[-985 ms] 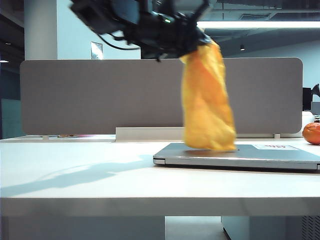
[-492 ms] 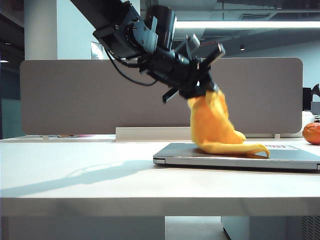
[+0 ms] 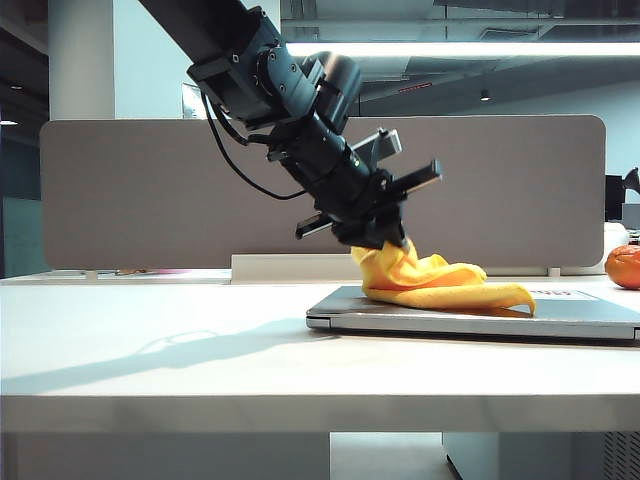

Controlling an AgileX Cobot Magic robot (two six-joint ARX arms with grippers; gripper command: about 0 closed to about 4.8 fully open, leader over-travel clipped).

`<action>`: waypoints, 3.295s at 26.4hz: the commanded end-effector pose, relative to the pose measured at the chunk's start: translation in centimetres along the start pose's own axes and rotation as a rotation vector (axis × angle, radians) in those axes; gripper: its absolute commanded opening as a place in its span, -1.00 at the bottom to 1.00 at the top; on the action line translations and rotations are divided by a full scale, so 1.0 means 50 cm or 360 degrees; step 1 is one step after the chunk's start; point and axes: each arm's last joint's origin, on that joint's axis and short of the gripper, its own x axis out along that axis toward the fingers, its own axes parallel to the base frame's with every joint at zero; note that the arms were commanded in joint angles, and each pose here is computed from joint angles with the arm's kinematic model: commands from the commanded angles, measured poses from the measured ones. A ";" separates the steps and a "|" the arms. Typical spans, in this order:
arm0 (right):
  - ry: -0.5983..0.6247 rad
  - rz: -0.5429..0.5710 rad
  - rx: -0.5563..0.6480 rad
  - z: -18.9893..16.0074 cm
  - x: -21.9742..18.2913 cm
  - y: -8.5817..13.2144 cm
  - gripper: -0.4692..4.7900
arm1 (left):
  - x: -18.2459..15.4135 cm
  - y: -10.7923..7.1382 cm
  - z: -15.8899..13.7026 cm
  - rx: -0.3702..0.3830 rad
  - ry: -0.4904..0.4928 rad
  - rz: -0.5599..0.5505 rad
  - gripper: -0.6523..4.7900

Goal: Pick up the yellow rag and put it over the laptop.

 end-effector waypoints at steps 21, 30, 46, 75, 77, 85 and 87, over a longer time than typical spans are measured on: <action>-0.0005 0.0000 -0.0003 -0.002 0.001 -0.001 -0.84 | -0.043 -0.005 -0.004 0.0209 0.0261 0.0072 0.43; -0.0006 -0.0001 -0.0003 -0.002 0.001 -0.001 -0.84 | -0.057 0.002 -0.024 0.0193 0.0457 0.0221 0.43; -0.0006 -0.0001 -0.0003 -0.002 0.001 -0.001 -0.84 | -0.084 -0.044 0.062 0.0244 0.0255 -0.0009 0.43; -0.0005 0.0001 -0.0003 -0.002 0.001 0.000 -0.84 | -0.104 -0.046 -0.012 0.0401 0.0816 0.0357 0.43; -0.0005 0.0004 -0.0002 -0.002 0.001 0.000 -0.84 | -0.107 -0.041 -0.015 0.0439 0.0849 0.0479 0.43; -0.0005 0.0004 -0.0002 -0.002 0.001 0.000 -0.84 | -0.111 -0.031 -0.011 0.0639 0.0833 0.0786 0.43; -0.0005 0.0004 -0.0002 -0.002 0.001 0.000 -0.84 | -0.110 -0.030 -0.008 0.0649 0.0800 0.0833 0.43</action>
